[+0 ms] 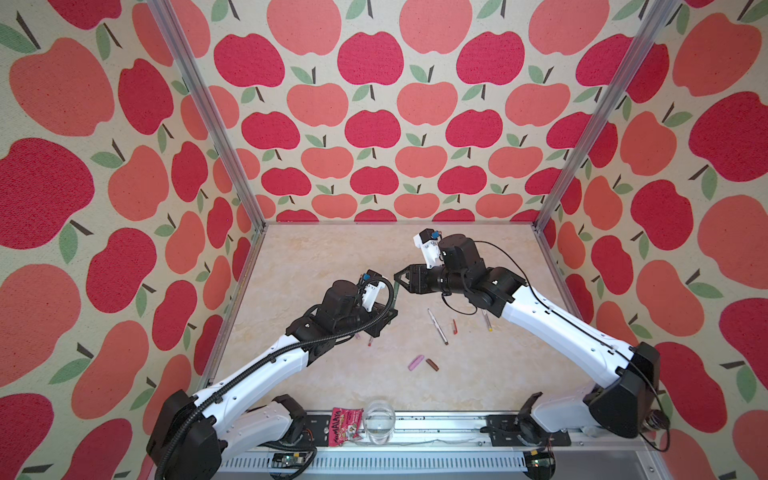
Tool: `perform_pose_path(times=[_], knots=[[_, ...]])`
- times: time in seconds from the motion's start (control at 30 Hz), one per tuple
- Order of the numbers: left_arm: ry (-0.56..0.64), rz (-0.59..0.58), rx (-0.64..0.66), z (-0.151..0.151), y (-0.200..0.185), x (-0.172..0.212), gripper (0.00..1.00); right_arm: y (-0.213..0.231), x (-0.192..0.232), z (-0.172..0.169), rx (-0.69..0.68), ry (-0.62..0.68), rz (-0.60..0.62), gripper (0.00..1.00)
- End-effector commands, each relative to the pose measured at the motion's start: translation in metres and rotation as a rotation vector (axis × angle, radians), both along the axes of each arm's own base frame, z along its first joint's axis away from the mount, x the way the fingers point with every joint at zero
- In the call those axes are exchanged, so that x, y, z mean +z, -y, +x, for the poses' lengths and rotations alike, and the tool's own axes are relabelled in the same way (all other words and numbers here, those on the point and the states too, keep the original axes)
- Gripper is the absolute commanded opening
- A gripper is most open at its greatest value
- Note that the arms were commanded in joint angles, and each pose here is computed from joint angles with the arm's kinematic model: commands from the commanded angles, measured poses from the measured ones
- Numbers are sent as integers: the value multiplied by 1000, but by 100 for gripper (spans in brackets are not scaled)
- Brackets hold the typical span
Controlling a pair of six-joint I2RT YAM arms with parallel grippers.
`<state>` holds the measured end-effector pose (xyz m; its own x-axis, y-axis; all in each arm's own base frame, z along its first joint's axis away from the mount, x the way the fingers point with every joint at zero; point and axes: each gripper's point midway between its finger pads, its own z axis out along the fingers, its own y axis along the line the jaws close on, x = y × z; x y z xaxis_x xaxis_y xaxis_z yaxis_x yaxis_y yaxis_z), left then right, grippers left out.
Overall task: Insert the pens into the pen caps
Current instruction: 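Press the green cap down onto the pen held by the left gripper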
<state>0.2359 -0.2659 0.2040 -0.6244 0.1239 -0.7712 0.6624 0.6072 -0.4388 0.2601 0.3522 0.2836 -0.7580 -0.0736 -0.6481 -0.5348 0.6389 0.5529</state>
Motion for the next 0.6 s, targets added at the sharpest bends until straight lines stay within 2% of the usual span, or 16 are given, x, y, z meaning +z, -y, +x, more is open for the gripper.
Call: perform_pose_path(times=[0.0, 0.23, 0.57], knots=[[44, 8, 5, 2, -2, 8, 0, -2, -1, 1, -3, 4, -35, 45], [59, -9, 6, 5, 2, 12, 0, -9, -12, 1, 8, -22, -50, 30], [84, -24, -2, 8, 5, 21, 0, -14, -24, 3, 14, -51, -71, 20]])
